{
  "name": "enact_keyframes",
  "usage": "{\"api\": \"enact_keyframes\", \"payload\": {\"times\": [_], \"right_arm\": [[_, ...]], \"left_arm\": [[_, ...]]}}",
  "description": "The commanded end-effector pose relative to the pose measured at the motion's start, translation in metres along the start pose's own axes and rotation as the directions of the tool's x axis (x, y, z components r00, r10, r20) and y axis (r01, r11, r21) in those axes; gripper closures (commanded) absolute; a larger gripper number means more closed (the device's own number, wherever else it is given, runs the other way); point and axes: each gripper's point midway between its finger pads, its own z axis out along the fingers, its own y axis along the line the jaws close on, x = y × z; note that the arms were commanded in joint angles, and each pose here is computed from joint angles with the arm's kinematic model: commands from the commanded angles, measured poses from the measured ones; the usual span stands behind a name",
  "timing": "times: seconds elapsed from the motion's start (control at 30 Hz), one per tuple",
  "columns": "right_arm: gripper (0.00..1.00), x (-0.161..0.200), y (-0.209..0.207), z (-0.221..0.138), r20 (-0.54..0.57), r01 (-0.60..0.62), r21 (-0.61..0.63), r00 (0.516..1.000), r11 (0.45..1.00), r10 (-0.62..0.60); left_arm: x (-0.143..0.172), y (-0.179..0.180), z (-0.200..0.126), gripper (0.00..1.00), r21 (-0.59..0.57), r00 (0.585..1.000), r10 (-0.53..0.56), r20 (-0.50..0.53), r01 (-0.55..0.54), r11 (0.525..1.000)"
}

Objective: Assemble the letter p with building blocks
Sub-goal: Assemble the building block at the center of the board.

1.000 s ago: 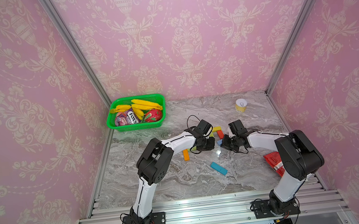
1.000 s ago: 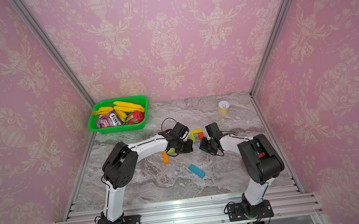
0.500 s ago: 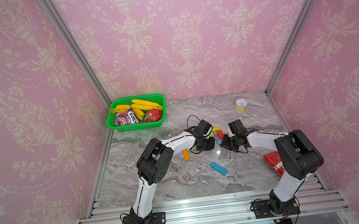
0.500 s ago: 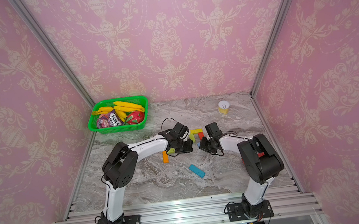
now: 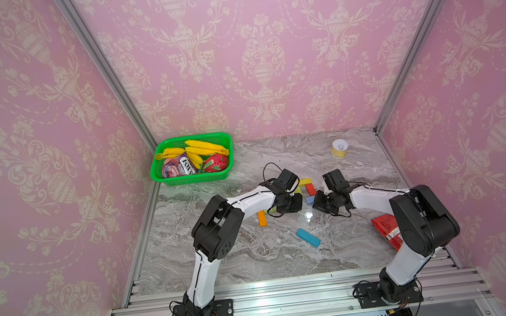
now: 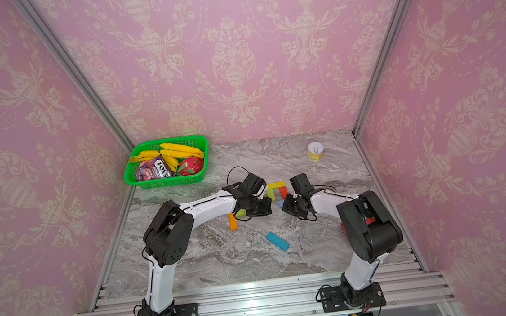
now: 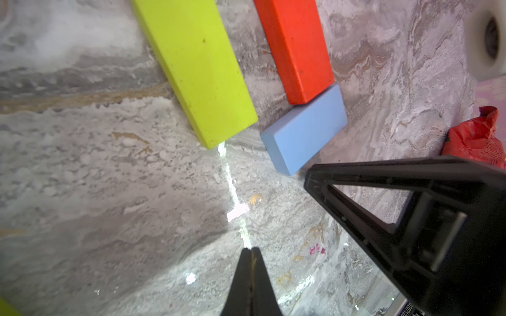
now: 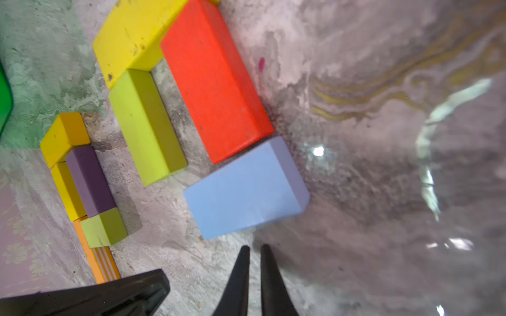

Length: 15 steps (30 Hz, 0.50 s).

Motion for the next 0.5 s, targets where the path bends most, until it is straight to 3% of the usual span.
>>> {"api": "enact_keyframes", "payload": {"times": [0.0, 0.47], "right_arm": [[0.86, 0.006, -0.027, -0.015, -0.010, -0.007, 0.095, 1.000, 0.995, 0.008], [0.86, -0.028, -0.056, -0.020, 0.003, -0.055, 0.099, 0.999, 0.994, 0.055]], "left_arm": [[-0.008, -0.011, -0.021, 1.00, 0.023, 0.999, 0.036, 0.040, -0.037, 0.999], [-0.004, -0.009, -0.005, 1.00, 0.023, 1.000, 0.011, -0.001, -0.011, 1.000]]}}
